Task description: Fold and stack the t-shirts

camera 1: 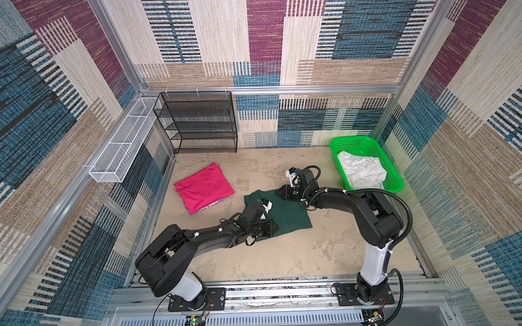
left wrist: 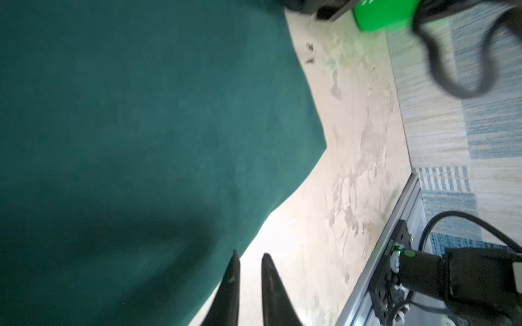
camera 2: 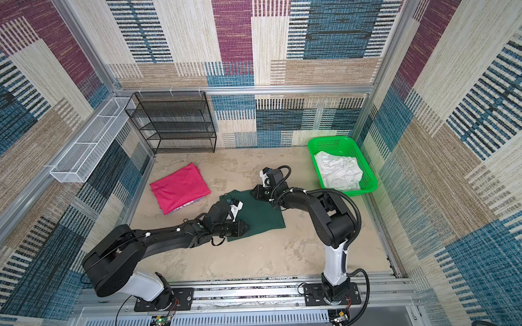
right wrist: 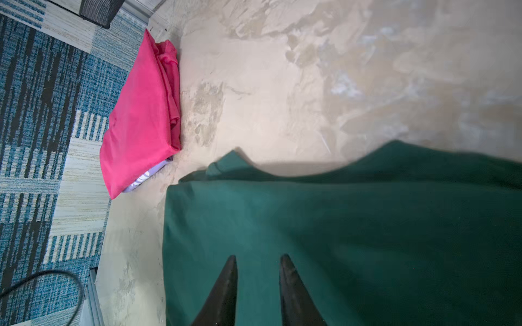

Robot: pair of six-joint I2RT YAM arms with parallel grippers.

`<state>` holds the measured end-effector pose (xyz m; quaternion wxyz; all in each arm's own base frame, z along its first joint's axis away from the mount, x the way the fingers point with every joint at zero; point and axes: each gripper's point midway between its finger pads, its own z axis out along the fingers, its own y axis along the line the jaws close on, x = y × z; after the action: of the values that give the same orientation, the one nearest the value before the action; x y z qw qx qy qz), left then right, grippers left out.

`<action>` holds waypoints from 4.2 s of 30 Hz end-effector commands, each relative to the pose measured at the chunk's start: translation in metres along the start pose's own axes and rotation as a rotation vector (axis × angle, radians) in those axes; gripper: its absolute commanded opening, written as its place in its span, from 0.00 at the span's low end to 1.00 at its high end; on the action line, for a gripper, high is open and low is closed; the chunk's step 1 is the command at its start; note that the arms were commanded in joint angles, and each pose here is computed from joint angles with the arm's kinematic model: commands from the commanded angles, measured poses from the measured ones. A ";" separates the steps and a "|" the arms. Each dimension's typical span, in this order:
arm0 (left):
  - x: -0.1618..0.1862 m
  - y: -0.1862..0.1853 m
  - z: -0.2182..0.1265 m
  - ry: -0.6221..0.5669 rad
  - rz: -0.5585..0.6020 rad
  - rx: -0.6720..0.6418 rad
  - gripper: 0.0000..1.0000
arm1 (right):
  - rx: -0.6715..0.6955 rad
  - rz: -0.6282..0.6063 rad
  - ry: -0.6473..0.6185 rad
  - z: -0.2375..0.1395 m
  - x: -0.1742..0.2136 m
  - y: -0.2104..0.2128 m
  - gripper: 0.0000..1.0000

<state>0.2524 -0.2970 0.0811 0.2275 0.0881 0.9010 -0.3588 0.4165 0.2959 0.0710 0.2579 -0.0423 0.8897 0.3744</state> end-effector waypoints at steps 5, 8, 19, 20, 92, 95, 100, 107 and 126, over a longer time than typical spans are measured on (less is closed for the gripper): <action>-0.053 0.055 -0.050 -0.129 -0.064 -0.246 0.37 | -0.003 0.014 0.046 0.023 0.003 -0.028 0.28; -0.063 0.083 -0.065 -0.128 -0.113 -0.297 0.52 | -0.020 -0.012 0.045 0.019 0.001 -0.027 0.28; -0.060 0.126 -0.048 -0.027 -0.193 -0.230 0.65 | 0.088 -0.079 -0.040 -0.054 -0.013 -0.009 0.31; -0.059 0.126 -0.046 -0.022 -0.203 -0.221 0.66 | 0.098 -0.070 -0.038 -0.058 -0.007 -0.013 0.31; -0.129 0.125 -0.040 0.148 -0.255 -0.419 0.00 | -0.059 -0.093 -0.141 -0.133 0.062 -0.007 0.99; -0.146 0.129 -0.049 0.139 -0.231 -0.462 0.00 | -0.053 -0.093 -0.136 -0.133 0.064 -0.008 0.99; -0.173 0.137 -0.062 0.111 -0.205 -0.525 0.00 | -0.054 -0.093 -0.132 -0.134 0.065 -0.008 0.99; -0.207 0.146 -0.072 0.046 -0.235 -0.533 0.00 | -0.055 -0.087 -0.123 -0.133 0.068 -0.009 0.99; -0.280 0.168 -0.120 -0.104 -0.335 -0.580 0.00 | -0.078 -0.068 -0.106 -0.131 0.074 -0.008 0.99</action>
<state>0.5130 -0.0993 0.1824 0.2283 -0.1302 0.9564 -0.1276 0.2980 0.2050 0.1015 0.3117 -0.0606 0.8650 0.3884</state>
